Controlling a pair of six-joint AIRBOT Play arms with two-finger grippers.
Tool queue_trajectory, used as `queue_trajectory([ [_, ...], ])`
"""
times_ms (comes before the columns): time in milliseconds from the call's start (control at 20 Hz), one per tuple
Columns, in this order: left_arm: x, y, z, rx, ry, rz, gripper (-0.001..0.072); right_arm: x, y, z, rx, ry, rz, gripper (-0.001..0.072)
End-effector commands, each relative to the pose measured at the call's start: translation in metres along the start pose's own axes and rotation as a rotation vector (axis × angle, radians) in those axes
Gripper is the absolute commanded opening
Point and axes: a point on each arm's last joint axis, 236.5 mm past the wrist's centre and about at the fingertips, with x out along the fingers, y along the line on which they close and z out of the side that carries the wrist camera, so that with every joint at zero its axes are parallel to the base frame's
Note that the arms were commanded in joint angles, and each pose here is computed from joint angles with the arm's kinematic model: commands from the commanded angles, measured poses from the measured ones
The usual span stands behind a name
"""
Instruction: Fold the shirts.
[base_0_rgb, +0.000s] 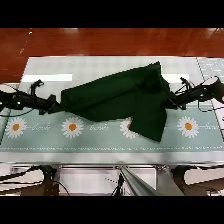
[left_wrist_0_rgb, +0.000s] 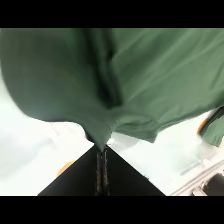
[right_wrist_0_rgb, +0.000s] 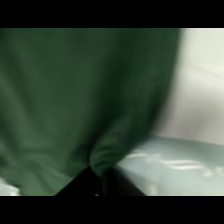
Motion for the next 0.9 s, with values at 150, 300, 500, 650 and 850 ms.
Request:
queue_trajectory([
  [150,-0.109,-0.107,0.058,0.294,-0.32,-0.047,0.0012,-0.137,0.141,0.027,-0.284,-0.414,0.227,0.0026],
  [300,-0.184,-0.185,0.058,0.469,-0.522,-0.097,0.0012,-0.237,0.22,0.016,-0.492,-0.684,0.24,0.0025],
  [500,-0.285,-0.276,0.025,0.707,-0.81,-0.093,0.0012,-0.367,0.305,-0.024,-0.667,-1.09,0.231,0.0025],
  [650,-0.367,-0.338,-0.015,0.85,-1.1,-0.093,0.0012,-0.44,0.349,-0.068,-0.739,-1.327,0.263,0.0025],
  [850,-0.461,-0.397,-0.093,0.98,-1.475,-0.105,0.0012,-0.494,0.392,-0.13,-0.823,-1.471,0.318,0.0025],
])
